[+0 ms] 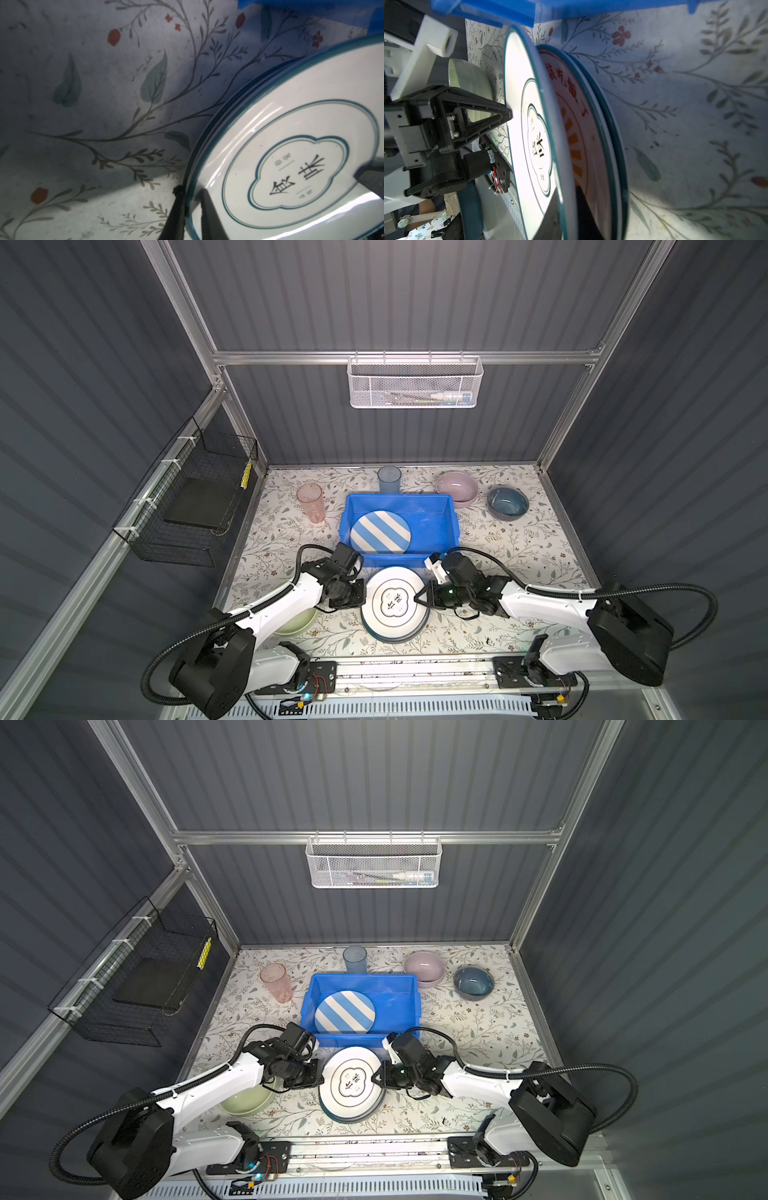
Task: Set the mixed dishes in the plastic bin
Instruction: 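Pinch the top white plate's rim with both grippers, then lift the white plate with the right gripper toward the bin while left releases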
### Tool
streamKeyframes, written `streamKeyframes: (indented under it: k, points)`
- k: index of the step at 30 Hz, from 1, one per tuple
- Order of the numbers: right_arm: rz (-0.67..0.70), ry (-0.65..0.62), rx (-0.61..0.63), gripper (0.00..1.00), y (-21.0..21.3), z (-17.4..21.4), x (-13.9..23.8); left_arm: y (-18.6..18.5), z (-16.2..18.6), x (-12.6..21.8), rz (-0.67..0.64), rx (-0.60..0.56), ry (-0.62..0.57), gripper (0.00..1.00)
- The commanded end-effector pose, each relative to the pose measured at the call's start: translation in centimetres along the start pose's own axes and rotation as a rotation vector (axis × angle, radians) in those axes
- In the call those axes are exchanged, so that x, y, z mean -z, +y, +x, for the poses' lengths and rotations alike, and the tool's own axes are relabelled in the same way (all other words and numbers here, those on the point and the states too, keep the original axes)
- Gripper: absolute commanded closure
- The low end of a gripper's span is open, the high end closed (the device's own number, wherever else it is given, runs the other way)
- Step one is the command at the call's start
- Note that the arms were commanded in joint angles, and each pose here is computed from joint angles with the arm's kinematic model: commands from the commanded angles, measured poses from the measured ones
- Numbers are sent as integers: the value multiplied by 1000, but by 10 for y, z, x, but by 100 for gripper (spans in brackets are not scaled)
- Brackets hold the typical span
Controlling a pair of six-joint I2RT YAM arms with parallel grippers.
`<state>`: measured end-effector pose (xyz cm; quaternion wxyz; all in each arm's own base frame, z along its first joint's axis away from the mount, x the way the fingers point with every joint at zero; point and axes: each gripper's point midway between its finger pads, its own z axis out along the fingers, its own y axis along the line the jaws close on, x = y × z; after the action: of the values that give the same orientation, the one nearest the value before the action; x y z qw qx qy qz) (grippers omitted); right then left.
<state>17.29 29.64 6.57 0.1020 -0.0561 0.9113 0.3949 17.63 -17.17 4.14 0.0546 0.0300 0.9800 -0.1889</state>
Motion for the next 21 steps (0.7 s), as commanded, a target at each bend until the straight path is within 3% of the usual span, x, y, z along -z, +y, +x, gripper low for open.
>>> streamKeyframes:
  k: [1, 10, 15, 21]
  points:
    - [-14, 24, 26, 91, 11, 1, 4, 4, 5, 9, -31, -16, 8, 71]
    - [19, -1, 38, 94, 13, -3, 24, -7, -10, 45, -38, -34, -79, 60]
    - [41, -25, 74, 95, 17, -5, 45, -5, -21, 63, -85, -49, -139, 45]
    - [68, -94, 107, 95, 25, -22, 78, -6, -34, 75, -105, -65, -208, 37]
